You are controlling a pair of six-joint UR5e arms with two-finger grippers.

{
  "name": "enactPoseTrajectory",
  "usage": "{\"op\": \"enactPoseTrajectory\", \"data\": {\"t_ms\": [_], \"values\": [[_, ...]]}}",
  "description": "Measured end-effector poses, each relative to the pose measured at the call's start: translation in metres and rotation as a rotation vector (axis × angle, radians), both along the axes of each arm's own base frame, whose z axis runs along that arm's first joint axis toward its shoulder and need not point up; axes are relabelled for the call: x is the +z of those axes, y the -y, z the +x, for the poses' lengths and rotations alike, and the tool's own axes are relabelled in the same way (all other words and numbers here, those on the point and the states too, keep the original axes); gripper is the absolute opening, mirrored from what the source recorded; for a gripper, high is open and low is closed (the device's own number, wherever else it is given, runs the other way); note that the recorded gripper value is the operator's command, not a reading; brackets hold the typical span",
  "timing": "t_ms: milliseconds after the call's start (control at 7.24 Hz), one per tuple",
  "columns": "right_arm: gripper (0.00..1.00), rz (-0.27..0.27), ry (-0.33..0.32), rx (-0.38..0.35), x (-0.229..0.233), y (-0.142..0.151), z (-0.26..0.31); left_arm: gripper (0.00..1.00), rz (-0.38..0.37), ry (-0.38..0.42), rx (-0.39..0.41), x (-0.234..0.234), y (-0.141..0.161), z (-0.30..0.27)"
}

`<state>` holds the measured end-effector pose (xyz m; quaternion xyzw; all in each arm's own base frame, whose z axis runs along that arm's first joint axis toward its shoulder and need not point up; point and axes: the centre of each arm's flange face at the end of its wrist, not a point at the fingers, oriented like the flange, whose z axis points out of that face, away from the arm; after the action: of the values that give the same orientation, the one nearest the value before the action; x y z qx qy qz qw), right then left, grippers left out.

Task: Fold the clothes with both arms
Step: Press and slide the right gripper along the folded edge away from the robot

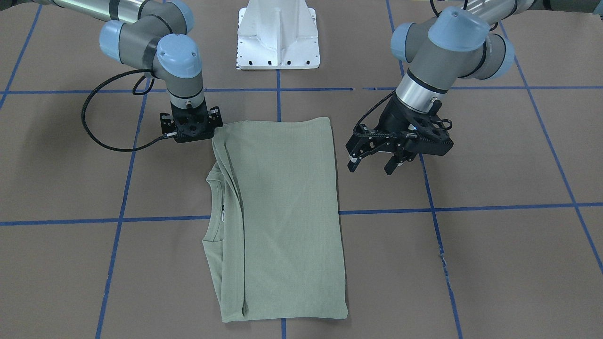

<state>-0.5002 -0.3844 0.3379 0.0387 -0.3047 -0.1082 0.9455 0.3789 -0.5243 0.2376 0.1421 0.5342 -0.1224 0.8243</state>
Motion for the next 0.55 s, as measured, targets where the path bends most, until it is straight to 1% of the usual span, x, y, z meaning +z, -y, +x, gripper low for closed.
{"op": "enactPoseTrajectory", "data": {"t_ms": [276,553], "values": [[1.0,0.021,0.029,0.017,-0.024,0.016,-0.005,1.0,-0.004,0.0,0.008,0.002,0.0,0.001],[1.0,0.045,0.037,0.033,-0.053,0.055,-0.026,1.0,-0.005,0.002,0.009,0.003,0.001,0.002]]}}
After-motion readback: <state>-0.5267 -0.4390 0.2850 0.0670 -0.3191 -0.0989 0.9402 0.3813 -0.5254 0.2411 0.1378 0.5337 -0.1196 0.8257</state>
